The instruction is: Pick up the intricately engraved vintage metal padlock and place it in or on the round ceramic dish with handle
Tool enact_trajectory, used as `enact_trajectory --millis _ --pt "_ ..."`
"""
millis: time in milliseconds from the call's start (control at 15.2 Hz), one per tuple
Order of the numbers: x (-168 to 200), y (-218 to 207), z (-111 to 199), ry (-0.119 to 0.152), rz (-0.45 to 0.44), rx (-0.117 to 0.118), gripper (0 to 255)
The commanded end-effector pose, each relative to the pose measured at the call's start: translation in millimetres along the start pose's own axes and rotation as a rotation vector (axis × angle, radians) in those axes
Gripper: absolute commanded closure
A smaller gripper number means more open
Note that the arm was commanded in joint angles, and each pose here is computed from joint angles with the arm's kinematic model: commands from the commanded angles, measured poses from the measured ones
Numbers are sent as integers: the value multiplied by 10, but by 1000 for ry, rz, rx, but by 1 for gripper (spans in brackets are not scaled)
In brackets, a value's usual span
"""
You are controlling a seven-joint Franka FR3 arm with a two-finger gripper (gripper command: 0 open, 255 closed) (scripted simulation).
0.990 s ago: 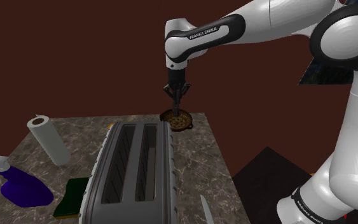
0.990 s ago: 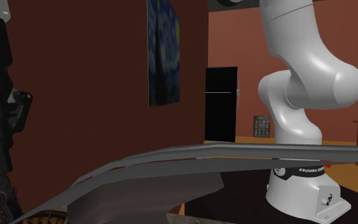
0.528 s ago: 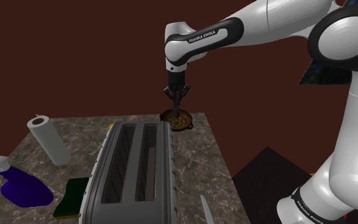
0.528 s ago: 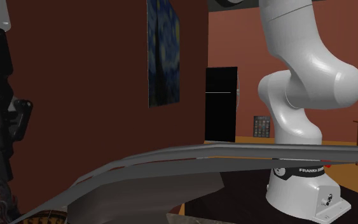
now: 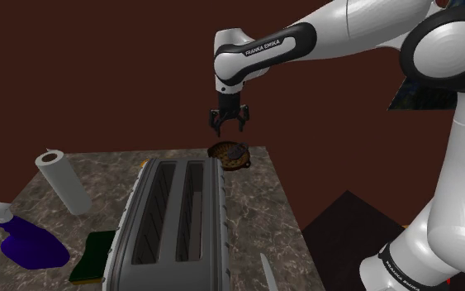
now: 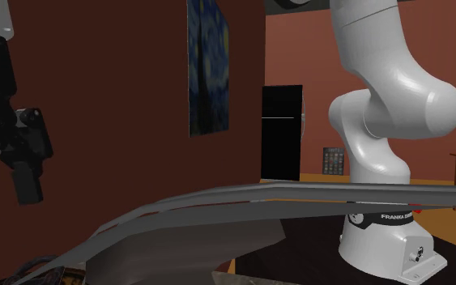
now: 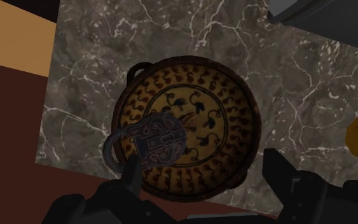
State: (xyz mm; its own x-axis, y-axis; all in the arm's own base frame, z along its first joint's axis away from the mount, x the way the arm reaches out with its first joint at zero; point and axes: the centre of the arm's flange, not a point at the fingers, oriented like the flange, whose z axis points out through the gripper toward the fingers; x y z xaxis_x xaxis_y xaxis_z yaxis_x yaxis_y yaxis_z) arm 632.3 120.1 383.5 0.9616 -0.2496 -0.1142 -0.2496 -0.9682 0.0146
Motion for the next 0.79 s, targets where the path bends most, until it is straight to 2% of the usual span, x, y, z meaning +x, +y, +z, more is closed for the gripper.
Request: enact_trajectory --millis 0,198,726 --pt "0 0 -132 0 0 0 0" --pt "0 0 -500 0 0 0 0" --pt "0 0 -500 0 0 0 0"
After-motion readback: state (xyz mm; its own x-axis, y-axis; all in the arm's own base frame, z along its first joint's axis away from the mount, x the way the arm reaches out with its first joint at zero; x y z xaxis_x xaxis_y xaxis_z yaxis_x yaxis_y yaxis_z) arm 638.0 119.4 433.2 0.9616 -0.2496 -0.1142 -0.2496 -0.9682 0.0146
